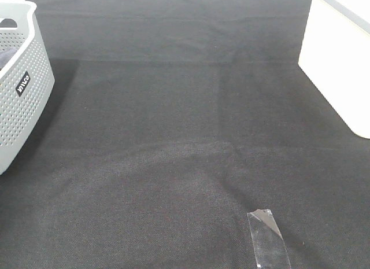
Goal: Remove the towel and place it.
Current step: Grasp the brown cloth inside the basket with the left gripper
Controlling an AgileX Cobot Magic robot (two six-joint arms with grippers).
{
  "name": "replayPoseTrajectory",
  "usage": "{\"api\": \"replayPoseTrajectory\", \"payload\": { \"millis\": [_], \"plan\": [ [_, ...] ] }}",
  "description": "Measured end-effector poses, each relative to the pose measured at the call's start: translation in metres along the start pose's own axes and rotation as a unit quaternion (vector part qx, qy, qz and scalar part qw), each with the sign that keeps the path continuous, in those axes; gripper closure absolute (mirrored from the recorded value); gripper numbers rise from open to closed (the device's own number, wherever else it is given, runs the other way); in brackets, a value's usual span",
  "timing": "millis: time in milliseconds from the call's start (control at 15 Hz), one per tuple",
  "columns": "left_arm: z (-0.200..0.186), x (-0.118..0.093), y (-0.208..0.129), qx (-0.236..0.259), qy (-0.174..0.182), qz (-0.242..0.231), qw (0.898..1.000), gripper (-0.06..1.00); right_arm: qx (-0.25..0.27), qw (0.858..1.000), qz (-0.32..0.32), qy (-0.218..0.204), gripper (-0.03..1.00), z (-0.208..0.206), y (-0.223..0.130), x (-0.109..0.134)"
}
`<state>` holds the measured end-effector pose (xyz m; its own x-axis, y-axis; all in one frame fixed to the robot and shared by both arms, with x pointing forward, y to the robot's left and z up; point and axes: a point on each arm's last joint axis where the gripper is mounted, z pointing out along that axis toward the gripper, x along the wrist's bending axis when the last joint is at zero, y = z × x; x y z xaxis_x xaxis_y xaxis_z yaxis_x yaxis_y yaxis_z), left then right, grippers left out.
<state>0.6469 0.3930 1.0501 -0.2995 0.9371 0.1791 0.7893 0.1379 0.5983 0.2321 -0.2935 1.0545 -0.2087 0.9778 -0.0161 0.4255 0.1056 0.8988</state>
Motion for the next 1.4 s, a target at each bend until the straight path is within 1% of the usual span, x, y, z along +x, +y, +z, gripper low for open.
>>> {"api": "replayPoseTrajectory", "payload": {
  "millis": [67,133,200,267,400,467,533,600,667,733,867,933,1000,1133,1200,1333,1400],
  "plan": [
    [-0.032,0.005,0.011,-0.053,-0.008,-0.003,0.999,0.94,0.000,1.000,0.000,0.000,0.40,0.000,0.000,0.000],
    [-0.052,0.006,0.017,-0.082,-0.011,0.006,0.997,0.94,0.000,1.000,0.000,0.000,0.40,0.000,0.000,0.000],
    [-0.052,0.006,0.017,-0.082,-0.011,0.006,0.997,0.94,0.000,1.000,0.000,0.000,0.40,0.000,0.000,0.000],
    [-0.072,0.004,0.021,-0.114,-0.015,0.020,0.993,0.94,0.000,1.000,0.000,0.000,0.40,0.000,0.000,0.000],
    [-0.106,-0.003,0.027,-0.169,-0.023,0.043,0.984,0.94,0.000,1.000,0.001,0.002,0.40,0.000,0.000,0.000],
    [-0.137,-0.011,0.031,-0.221,-0.034,0.058,0.973,0.94,-0.002,1.000,0.011,0.018,0.40,0.000,0.000,0.003],
    [-0.137,-0.011,0.031,-0.221,-0.034,0.058,0.973,0.94,-0.002,1.000,0.011,0.018,0.40,0.000,0.000,0.003],
    [-0.159,-0.016,0.034,-0.264,-0.046,0.065,0.961,0.94,0.006,0.999,0.018,0.042,0.40,0.003,0.003,0.007],
    [-0.159,-0.016,0.034,-0.264,-0.046,0.065,0.961,0.94,0.006,0.999,0.018,0.042,0.40,0.003,0.003,0.007],
    [-0.178,-0.024,0.037,-0.294,-0.059,0.075,0.951,0.94,0.027,0.997,0.004,0.073,0.40,0.009,0.009,0.012],
    [-0.198,-0.033,0.045,-0.330,-0.073,0.081,0.938,0.94,0.044,0.993,-0.016,0.105,0.40,0.016,0.016,0.016],
    [-0.208,-0.037,0.049,-0.346,-0.081,0.083,0.931,0.94,0.051,0.991,-0.025,0.123,0.40,0.020,0.019,0.019],
    [-0.219,-0.041,0.053,-0.368,-0.089,0.083,0.922,0.94,0.047,0.988,-0.033,0.143,0.40,0.022,0.023,0.022],
    [-0.238,-0.049,0.059,-0.417,-0.109,0.087,0.898,0.94,0.018,0.984,-0.051,0.172,0.40,0.025,0.032,0.027],
    [-0.243,-0.055,0.060,-0.434,-0.120,0.090,0.888,0.94,0.000,0.982,-0.061,0.177,0.40,0.026,0.036,0.027],
    [-0.252,-0.068,0.060,-0.456,-0.143,0.098,0.873,0.94,-0.045,0.981,-0.081,0.170,0.40,0.027,0.044,0.027],
    [-0.255,-0.072,0.059,-0.463,-0.149,0.099,0.868,0.94,-0.058,0.980,-0.084,0.168,0.40,0.027,0.046,0.027]
  ]
}}
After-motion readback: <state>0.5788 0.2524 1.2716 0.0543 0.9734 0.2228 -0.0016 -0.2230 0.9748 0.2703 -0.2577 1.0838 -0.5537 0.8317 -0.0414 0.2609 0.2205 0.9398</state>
